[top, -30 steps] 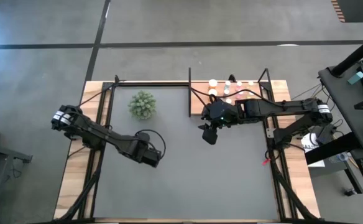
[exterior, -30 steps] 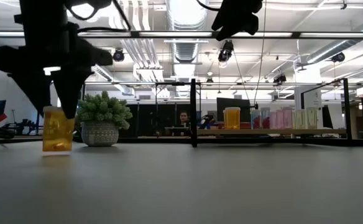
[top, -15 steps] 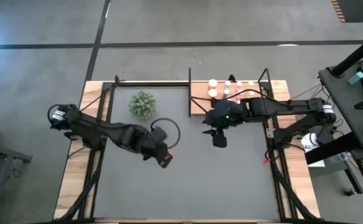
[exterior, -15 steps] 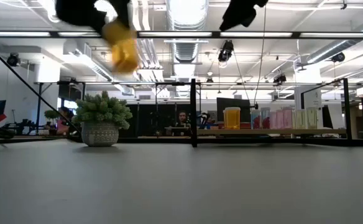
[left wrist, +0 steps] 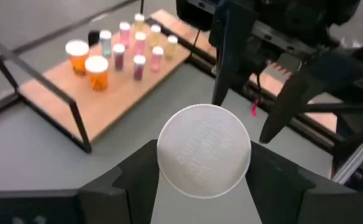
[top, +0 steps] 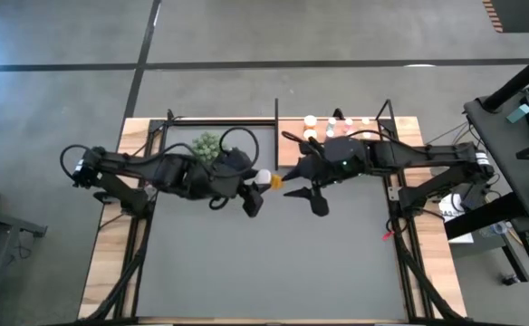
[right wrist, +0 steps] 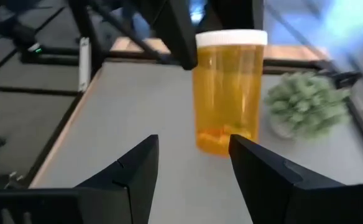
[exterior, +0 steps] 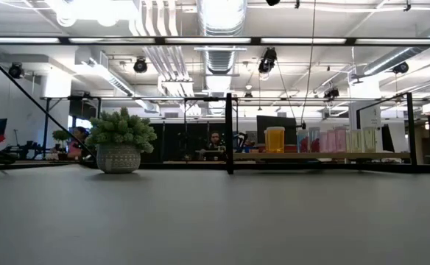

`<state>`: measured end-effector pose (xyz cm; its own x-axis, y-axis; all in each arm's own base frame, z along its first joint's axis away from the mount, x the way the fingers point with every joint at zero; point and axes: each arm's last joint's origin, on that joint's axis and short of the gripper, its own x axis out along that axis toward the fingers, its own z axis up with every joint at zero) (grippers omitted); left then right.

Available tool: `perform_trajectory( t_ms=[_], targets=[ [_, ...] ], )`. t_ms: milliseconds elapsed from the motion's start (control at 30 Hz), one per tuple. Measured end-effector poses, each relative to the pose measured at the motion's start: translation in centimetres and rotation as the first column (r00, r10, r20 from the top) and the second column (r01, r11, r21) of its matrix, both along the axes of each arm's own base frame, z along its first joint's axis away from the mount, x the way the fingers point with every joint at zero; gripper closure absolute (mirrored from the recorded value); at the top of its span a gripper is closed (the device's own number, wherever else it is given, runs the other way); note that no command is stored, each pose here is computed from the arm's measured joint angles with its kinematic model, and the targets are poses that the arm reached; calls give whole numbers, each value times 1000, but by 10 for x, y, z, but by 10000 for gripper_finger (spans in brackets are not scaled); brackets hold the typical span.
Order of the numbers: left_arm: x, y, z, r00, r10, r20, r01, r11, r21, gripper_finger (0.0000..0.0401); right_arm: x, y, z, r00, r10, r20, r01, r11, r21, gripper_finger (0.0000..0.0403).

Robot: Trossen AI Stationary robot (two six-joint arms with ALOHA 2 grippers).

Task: Pick and place medicine bottles onto shelf by color
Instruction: Put the orange pill bottle on the shelf aligned with the other orange pill bottles

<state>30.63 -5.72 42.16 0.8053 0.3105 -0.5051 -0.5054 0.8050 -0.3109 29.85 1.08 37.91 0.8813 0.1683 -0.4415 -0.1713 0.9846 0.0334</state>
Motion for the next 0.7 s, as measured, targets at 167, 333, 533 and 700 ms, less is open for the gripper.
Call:
perform_trajectory(
  t_ms=[167,333,533,700],
  targets=[
    [3,2,5,999,-22,42,20,999,28,211,2,-4,6,991,-116,69,120,992,-49,213],
    [3,3,4,999,-21,38,20,999,27,211,3,-4,7,988,-123,89,130,989,-72,213],
    [6,3,8,996,-21,87,19,1000,25,211,4,-4,10,986,-120,118,129,989,-72,212],
    [6,3,9,995,-23,95,21,1000,22,211,4,-4,10,985,-134,113,139,989,-46,187]
  ],
)
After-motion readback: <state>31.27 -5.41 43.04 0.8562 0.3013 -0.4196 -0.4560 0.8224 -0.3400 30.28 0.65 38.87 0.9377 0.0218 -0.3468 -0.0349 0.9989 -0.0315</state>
